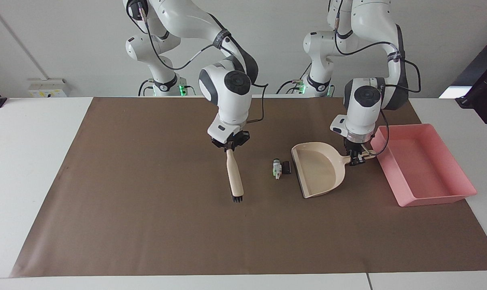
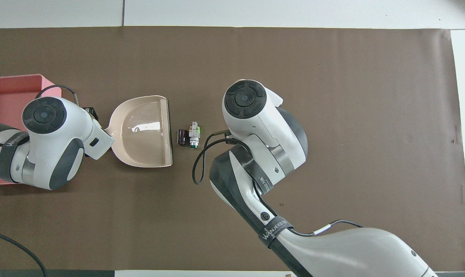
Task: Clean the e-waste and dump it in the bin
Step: 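Sweep the small parts into the dustpan with the right gripper's brush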
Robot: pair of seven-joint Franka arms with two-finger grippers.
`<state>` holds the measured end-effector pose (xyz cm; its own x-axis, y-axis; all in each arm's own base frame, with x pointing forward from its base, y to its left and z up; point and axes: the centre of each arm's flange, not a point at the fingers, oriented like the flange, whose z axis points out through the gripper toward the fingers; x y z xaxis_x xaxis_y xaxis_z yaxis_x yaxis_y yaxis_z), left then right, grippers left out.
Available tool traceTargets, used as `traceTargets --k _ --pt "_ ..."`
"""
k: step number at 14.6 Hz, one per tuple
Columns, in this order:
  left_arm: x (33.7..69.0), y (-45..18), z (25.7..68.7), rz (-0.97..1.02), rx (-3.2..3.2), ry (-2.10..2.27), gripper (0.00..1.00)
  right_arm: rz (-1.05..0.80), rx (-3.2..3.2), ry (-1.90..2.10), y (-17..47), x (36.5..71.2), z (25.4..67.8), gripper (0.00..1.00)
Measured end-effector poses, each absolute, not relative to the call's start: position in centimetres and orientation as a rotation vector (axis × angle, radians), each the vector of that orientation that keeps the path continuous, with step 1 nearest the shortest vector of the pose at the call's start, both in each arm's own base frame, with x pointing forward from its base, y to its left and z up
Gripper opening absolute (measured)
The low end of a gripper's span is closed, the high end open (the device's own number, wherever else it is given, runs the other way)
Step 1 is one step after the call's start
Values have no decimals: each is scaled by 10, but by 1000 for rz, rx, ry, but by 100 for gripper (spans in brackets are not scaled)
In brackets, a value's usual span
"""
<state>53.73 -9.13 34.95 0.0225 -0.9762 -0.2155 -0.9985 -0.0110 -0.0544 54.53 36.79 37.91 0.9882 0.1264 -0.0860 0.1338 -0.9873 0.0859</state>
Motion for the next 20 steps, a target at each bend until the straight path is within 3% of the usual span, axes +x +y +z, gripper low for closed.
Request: traceTargets --k 5,9,15,20 --pt "530 -114 351 258 -2002 2055 32 -147 3048 277 417 518 348 26" --pt "521 -143 352 290 -1939 2014 32 -216 3105 324 450 491 346 26" --pt "517 -147 349 313 -1938 2013 32 -215 3271 258 487 458 330 26" --pt "514 -145 344 322 -1943 2014 32 -232 3479 156 518 442 340 26"
